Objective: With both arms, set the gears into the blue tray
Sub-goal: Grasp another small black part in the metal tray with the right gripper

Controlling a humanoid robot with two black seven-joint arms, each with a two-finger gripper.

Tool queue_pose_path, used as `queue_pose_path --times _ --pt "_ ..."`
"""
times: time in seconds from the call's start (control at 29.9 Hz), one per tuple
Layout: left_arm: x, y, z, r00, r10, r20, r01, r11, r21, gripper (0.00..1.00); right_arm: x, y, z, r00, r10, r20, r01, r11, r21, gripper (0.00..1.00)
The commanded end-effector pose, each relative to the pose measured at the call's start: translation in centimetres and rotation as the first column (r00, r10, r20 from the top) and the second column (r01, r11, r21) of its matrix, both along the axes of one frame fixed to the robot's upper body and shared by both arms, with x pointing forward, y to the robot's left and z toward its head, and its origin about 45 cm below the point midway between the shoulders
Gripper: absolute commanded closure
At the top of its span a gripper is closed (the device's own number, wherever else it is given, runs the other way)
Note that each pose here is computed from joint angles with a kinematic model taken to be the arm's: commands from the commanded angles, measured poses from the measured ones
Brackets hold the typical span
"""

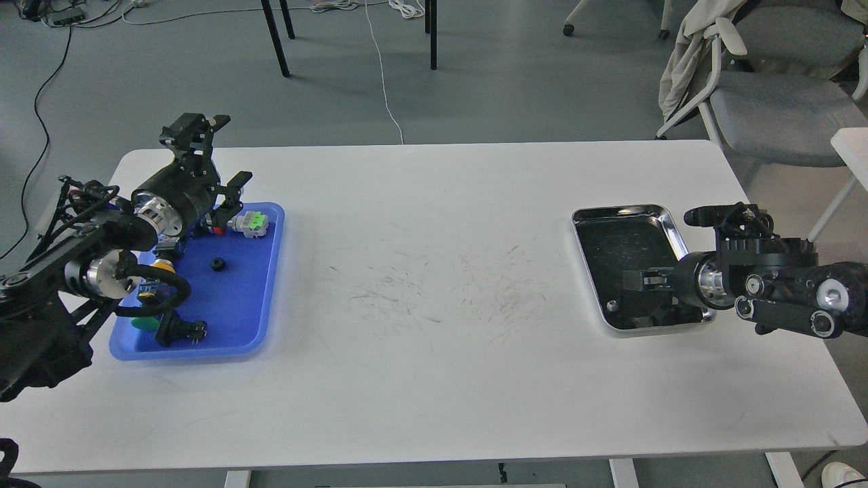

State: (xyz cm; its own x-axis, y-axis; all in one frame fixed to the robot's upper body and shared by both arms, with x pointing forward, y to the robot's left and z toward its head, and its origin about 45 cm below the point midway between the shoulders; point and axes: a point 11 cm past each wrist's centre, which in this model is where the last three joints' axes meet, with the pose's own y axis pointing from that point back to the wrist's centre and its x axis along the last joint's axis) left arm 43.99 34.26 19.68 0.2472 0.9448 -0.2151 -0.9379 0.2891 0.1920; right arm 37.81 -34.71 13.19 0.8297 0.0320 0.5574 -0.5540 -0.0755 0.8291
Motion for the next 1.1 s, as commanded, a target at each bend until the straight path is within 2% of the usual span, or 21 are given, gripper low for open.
queue_pose_path --times 0.0,0.33,0.64,0.8,0.94,1.0,1.07 --pt "0.00 0.09 -0.02 1.000 0.003 0.000 -0.003 1.000 0.001 0.02 -0.06 -0.01 -0.07 1.000 0.017 0.000 -0.017 1.000 -0.011 0.22" --pt "0.00 0.02 -0.06 1.000 0.001 -0.001 -0.001 1.000 0.000 0.02 -0.24 0.01 -0.24 1.000 0.023 -0.006 -0.023 1.000 -0.011 0.34" --pt "0.00 0.09 -0.04 1.000 0.002 -0.001 -0.002 1.000 0.003 0.02 -0.18 -0.06 -0.13 0.999 0.051 -0.004 -0.051 0.998 -0.031 0.60" --pt "0.00 0.09 -0.04 1.000 0.002 -0.001 -0.002 1.000 0.003 0.02 -0.22 -0.09 -0.16 0.999 0.051 -0.006 -0.051 0.998 -0.033 0.66" --pt "0.00 0.17 0.00 1.000 0.003 0.001 -0.003 1.000 0.003 0.02 -0.32 -0.19 -0.23 0.999 0.051 -0.012 -0.051 0.998 -0.035 0.75" --pt "-0.01 0.21 -0.02 1.000 0.004 0.000 -0.004 1.000 0.004 0.02 -0.37 -0.19 -0.29 0.999 0.052 -0.013 -0.053 0.998 -0.034 0.81" --pt "-0.01 0.21 -0.03 1.000 0.004 -0.001 -0.004 1.000 0.004 0.02 -0.42 -0.17 -0.32 0.998 0.060 -0.016 -0.060 0.998 -0.035 0.91"
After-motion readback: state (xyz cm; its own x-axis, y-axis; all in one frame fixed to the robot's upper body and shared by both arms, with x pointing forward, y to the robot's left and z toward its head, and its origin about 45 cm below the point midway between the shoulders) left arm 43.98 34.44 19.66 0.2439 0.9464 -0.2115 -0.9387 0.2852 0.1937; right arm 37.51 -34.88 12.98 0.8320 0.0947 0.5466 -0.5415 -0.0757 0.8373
